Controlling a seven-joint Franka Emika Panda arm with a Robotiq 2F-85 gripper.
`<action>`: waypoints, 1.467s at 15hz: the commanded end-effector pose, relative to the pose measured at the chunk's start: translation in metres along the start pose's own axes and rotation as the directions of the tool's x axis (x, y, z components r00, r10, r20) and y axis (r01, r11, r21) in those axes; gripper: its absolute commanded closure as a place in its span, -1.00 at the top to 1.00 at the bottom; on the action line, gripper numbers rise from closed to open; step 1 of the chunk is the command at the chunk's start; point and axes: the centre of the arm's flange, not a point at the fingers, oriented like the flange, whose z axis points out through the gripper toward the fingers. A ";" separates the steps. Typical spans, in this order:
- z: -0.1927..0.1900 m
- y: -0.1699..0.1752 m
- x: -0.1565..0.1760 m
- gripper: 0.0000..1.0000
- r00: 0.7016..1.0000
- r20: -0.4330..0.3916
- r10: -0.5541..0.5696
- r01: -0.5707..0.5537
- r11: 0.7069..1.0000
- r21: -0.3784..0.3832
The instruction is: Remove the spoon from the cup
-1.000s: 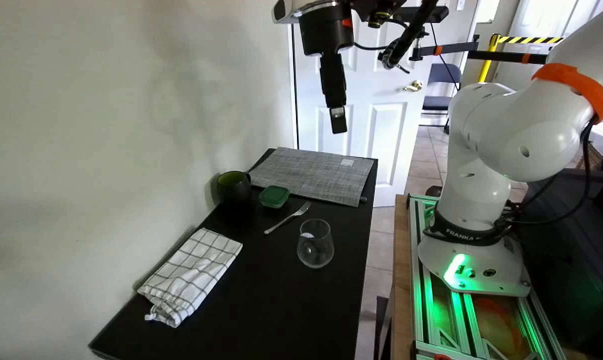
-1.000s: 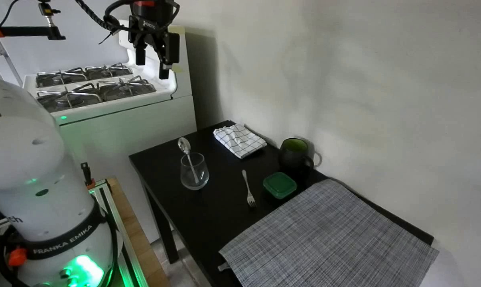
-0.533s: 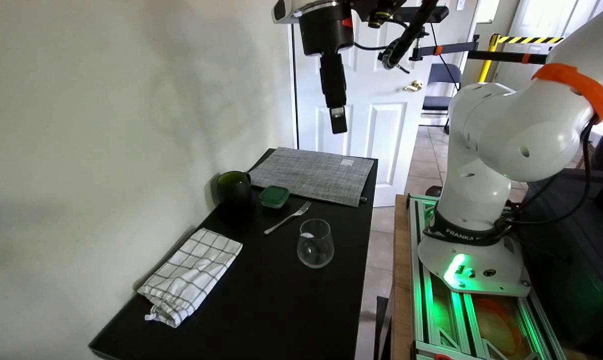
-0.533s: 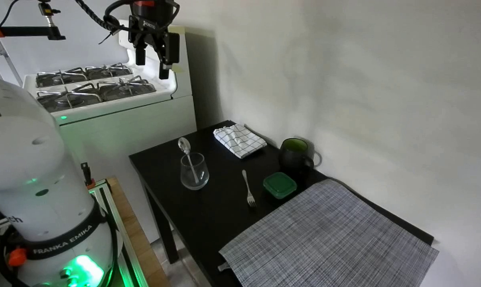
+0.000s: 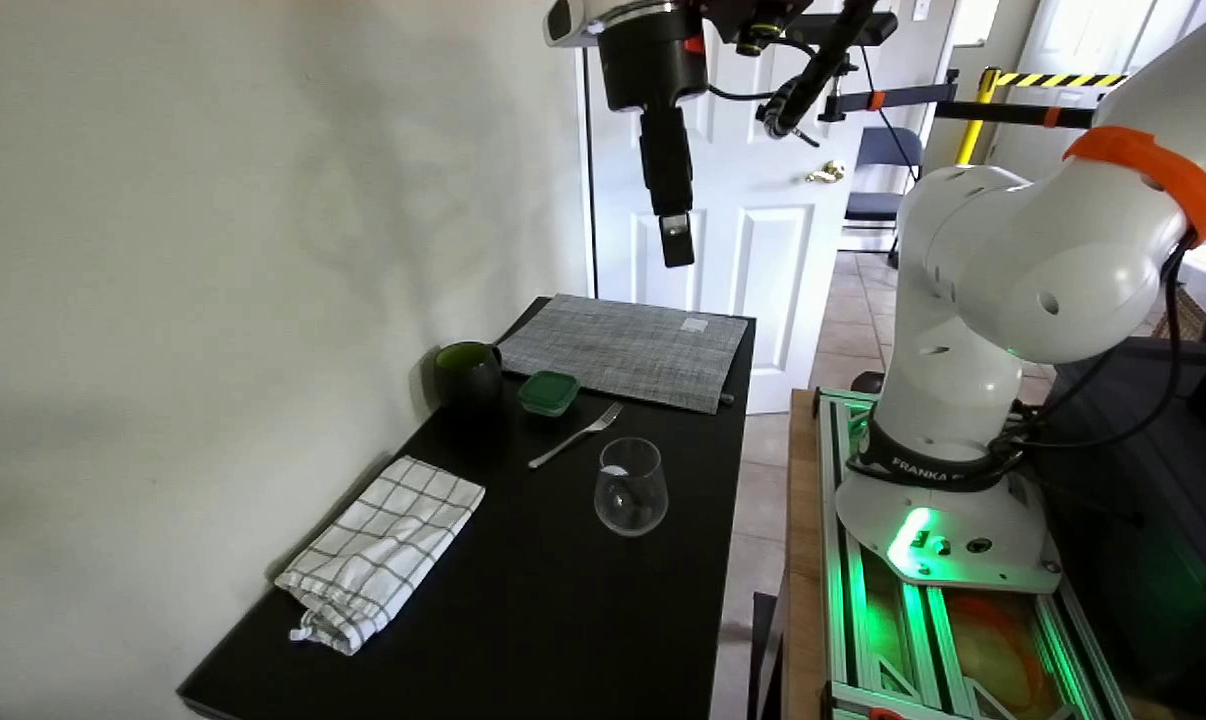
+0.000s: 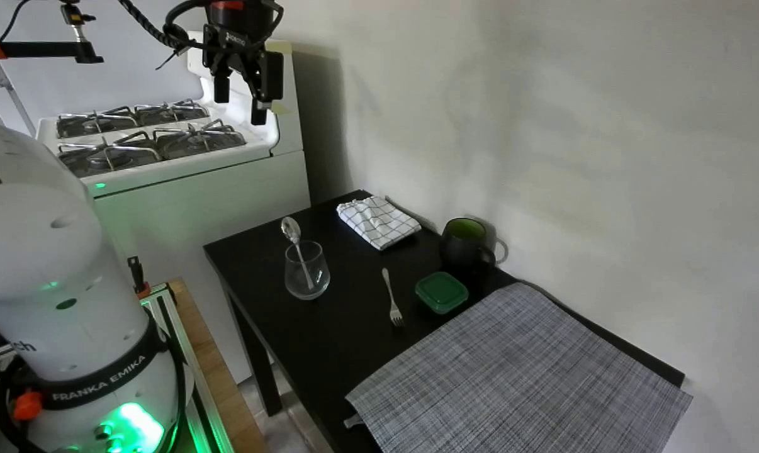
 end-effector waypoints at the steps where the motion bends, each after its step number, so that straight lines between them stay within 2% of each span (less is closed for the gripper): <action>1: 0.000 0.000 0.000 1.00 1.000 0.000 0.000 0.000 1.000 0.000; 17: 0.000 0.000 0.000 1.00 1.000 0.000 0.000 0.000 1.000 0.000; 18: 0.008 0.004 0.009 1.00 0.999 0.009 0.030 -0.030 0.999 -0.013; 19: 0.017 0.006 0.016 1.00 0.998 -0.017 0.068 -0.069 0.997 -0.033; 22: 0.030 0.007 0.025 1.00 0.994 -0.015 0.108 -0.109 0.992 -0.070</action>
